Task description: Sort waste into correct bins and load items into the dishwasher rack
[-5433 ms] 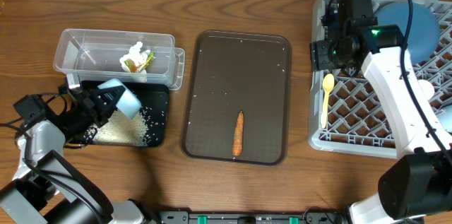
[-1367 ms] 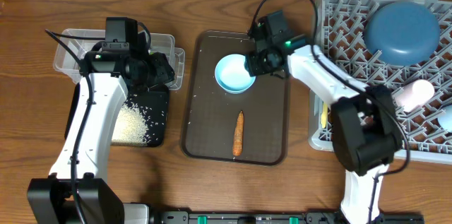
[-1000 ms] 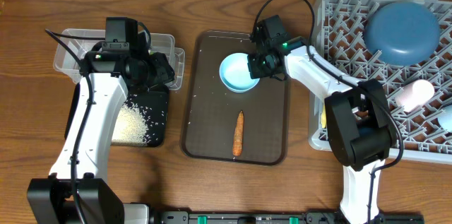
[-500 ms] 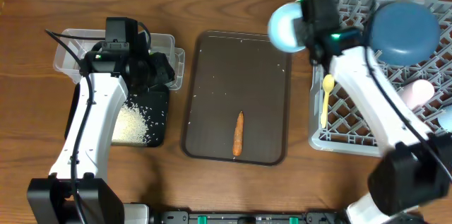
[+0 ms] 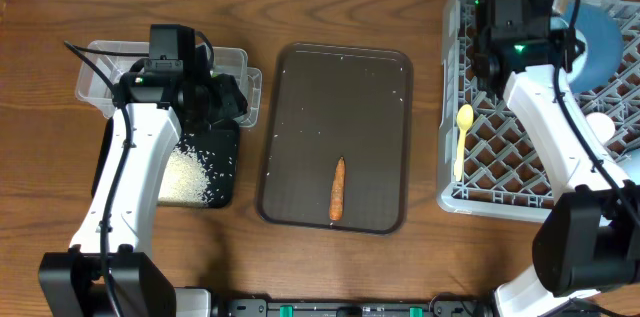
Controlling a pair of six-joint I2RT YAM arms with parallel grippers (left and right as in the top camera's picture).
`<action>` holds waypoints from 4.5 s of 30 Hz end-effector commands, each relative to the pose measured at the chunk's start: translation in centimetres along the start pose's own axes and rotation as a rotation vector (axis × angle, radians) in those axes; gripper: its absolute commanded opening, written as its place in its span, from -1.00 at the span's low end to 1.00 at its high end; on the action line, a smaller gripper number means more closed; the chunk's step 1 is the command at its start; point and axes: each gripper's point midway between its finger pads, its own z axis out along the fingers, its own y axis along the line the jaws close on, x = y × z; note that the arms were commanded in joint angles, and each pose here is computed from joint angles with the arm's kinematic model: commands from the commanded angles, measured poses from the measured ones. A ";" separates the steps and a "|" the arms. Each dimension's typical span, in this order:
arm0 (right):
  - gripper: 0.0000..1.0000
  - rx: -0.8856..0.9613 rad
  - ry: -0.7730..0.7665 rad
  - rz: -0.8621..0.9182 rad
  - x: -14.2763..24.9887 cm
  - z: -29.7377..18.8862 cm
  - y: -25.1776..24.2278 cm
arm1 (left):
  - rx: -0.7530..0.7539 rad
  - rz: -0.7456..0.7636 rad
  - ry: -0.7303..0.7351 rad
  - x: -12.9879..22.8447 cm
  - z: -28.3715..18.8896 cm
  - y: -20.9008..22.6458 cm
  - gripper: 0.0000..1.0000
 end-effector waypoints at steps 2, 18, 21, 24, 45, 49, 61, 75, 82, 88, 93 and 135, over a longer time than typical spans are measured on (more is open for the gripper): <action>-0.98 0.103 0.043 -0.040 2.5 1.1 -0.3 | -0.007 0.006 -0.011 -0.3 -0.2 0.1 0.11; -0.97 -0.104 0.047 -0.065 5.4 0.2 5.7 | -0.007 0.006 -0.011 -0.2 -0.2 0.1 0.11; -0.97 -0.149 0.043 -0.068 5.4 -0.3 6.6 | -0.007 0.005 -0.011 -0.2 -0.2 0.1 0.11; -0.97 -0.192 0.051 -0.079 5.6 -0.5 7.4 | -0.007 0.006 -0.011 -0.2 -0.2 0.1 0.11; -0.97 0.040 -0.003 -0.202 3.7 -0.1 3.5 | -0.007 0.006 -0.011 -0.2 -0.2 0.1 0.11; -0.97 -0.003 -0.006 -0.210 3.7 -0.1 4.3 | -0.007 0.006 -0.011 -0.2 -0.2 0.1 0.11; -0.97 0.016 -0.034 -0.238 2.4 0.1 3.9 | -0.008 0.006 -0.010 -0.2 -0.2 0.1 0.11; -0.97 0.047 0.002 -0.287 3.0 1.2 2.9 | -0.008 0.006 -0.010 -0.2 -0.2 0.1 0.11; -0.97 0.042 0.022 -0.368 4.5 1.6 5.1 | -0.008 0.006 -0.010 -0.2 -0.2 0.1 0.11; -0.97 0.068 0.012 -0.364 4.5 1.3 6.2 | -0.009 0.005 -0.007 -0.2 -0.2 0.2 0.11; -0.85 0.056 -0.023 -0.362 3.9 0.1 6.9 | -0.009 0.005 -0.007 -0.2 -0.2 0.2 0.11; 0.67 -1.122 -0.202 -0.025 1.4 -15.4 13.8 | -0.006 0.031 0.000 0.1 -0.1 -0.2 0.14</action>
